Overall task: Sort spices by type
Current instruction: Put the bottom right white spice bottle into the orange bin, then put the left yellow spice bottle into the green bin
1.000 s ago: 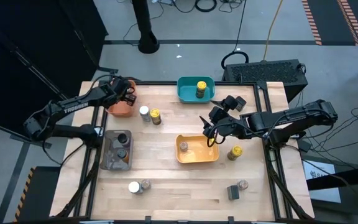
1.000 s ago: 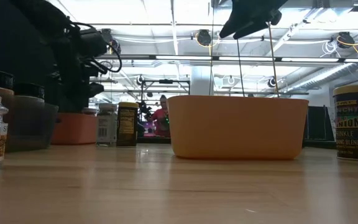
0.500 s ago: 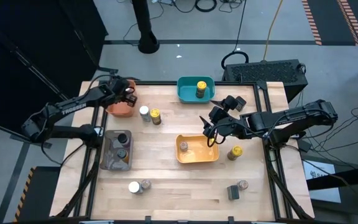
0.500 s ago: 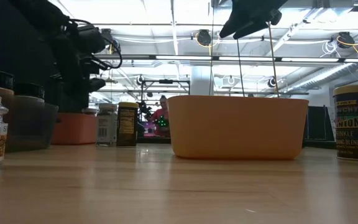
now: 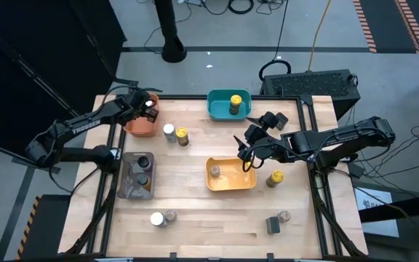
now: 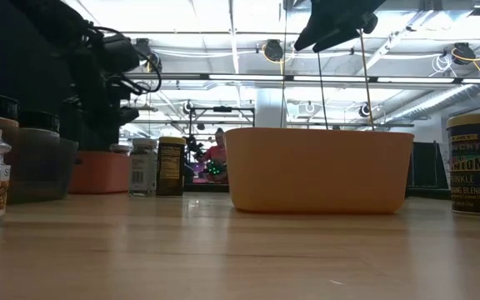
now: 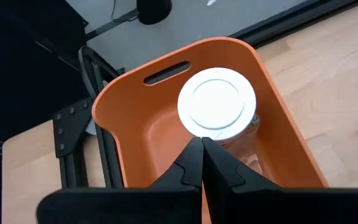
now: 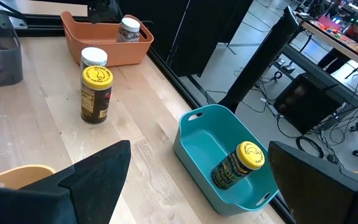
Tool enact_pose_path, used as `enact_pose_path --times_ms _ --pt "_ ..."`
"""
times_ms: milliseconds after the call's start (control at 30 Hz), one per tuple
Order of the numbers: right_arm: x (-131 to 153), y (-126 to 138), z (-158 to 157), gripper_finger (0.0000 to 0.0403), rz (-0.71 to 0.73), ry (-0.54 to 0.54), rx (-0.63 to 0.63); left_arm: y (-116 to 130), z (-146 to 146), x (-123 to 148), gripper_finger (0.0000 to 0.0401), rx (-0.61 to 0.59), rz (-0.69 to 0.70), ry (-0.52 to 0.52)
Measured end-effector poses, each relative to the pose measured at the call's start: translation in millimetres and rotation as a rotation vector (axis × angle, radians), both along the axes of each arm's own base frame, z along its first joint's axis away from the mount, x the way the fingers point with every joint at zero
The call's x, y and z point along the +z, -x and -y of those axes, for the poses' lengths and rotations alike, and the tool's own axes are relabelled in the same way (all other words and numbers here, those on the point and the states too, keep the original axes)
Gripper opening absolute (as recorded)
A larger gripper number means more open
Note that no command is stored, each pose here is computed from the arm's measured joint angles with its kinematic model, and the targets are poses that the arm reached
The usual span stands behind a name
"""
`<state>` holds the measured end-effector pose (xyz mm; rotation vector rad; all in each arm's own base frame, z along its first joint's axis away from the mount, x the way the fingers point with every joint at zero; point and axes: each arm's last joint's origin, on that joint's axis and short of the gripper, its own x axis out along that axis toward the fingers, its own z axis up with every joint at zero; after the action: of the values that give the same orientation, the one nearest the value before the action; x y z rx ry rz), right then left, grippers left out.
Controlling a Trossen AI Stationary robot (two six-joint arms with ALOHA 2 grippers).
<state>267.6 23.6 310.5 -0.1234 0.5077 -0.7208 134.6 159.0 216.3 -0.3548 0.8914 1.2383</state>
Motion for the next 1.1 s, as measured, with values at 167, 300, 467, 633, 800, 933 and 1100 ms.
enact_pose_path --times_ms 167,300,467,633,800,933,1100 --pt "0 0 0 0.0364 0.0 0.001 0.0 -5 5 0 0.0003 -0.103 0.09 0.087" --pt "0 0 0 0.0364 -0.001 0.001 0.001 -7 2 -6 0.0002 -0.123 0.061 0.106" --pt "0 0 0 0.0364 0.0 0.0 0.0 -5 -4 -10 0.0002 -0.063 0.002 0.077" --pt "0 0 0 0.0364 0.0 0.0 0.0 -5 -9 -10 0.0001 -0.026 -0.021 0.03" --pt "0 0 0 0.0364 0.001 0.0 0.0 -4 -10 -9 0.0001 0.003 -0.044 -0.003" --pt "0 0 0 0.0364 0.0 0.0 0.0 -4 -11 -8 0.0001 0.022 -0.058 -0.026" --pt "0 0 0 0.0364 -0.001 0.001 0.0 -4 -10 -8 0.0005 0.053 -0.075 -0.051"
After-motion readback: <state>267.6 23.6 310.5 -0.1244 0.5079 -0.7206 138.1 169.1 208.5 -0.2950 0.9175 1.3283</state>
